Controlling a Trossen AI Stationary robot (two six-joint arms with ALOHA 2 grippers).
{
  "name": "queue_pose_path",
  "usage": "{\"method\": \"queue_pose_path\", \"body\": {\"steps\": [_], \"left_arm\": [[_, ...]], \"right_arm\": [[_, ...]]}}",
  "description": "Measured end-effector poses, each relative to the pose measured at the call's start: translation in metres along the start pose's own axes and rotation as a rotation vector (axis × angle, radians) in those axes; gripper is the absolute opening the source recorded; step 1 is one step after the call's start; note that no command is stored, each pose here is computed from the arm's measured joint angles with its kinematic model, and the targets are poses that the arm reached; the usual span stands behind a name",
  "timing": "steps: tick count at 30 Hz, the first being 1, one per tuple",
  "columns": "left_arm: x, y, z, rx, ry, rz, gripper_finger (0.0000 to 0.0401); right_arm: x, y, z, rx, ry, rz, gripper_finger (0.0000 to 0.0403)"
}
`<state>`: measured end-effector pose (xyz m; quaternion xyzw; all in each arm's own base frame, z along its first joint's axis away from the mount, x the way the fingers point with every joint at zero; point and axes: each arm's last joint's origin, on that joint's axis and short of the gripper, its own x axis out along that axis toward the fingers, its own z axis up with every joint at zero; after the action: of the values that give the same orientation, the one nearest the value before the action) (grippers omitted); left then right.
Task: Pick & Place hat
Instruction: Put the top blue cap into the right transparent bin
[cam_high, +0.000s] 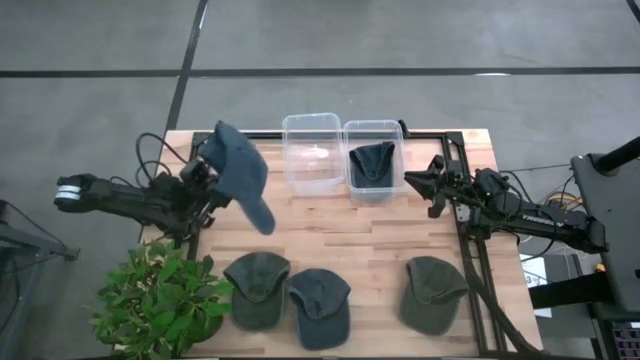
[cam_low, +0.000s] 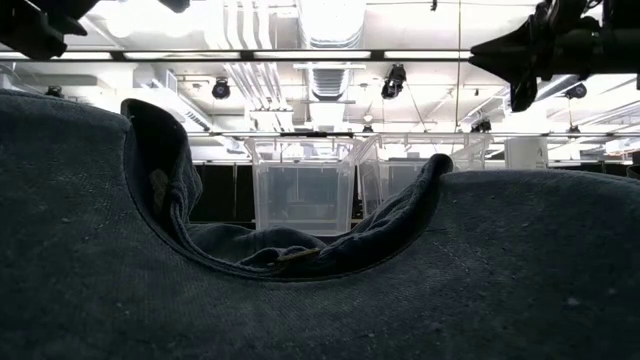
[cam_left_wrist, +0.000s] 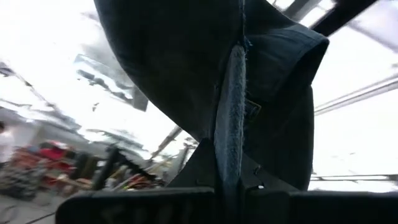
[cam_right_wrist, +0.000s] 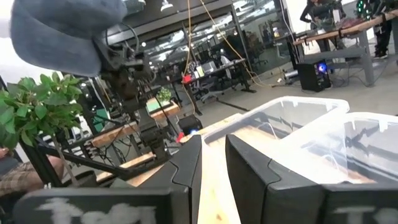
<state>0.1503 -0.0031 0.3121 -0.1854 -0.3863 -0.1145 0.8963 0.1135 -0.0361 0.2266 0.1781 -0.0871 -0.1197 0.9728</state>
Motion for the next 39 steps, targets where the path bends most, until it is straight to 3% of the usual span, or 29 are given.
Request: {"method": "queue_pose_path", "body": {"steps": [9,13,18,21,30,35,39], "left_arm": [[0.004,-0.002,0.004,-0.017,-0.013,-0.027,0.0003],[0.010,0.005,0.000,-0.017,0.001,0.170,0.0003],[0.028,0.020,-0.012,0.001,0.138,0.537,0.0003],[0.047,0.024,-0.012,0.045,0.227,0.672,0.0003],[0.106,0.036,-0.020,0.273,0.433,0.839,0.0003],[0.119,0.053,-0.037,0.324,0.468,0.876,0.0003],[0.122,0.065,-0.049,0.337,0.450,0.888,0.0003]], "right_arm": [[0.000,0.000,0.000,0.000,0.005,-0.002,0.0066],[0.000,0.000,0.000,0.000,0.005,-0.002,0.0066],[0.000,0.000,0.000,0.012,0.000,0.000,0.0066],[0.000,0.001,0.002,0.021,-0.025,0.011,0.0066],[0.003,0.010,0.025,-0.029,-0.107,0.036,0.0066],[0.012,0.018,0.046,-0.111,-0.106,0.035,0.0069],[0.023,0.021,0.056,-0.130,-0.017,0.005,0.0096]]}}
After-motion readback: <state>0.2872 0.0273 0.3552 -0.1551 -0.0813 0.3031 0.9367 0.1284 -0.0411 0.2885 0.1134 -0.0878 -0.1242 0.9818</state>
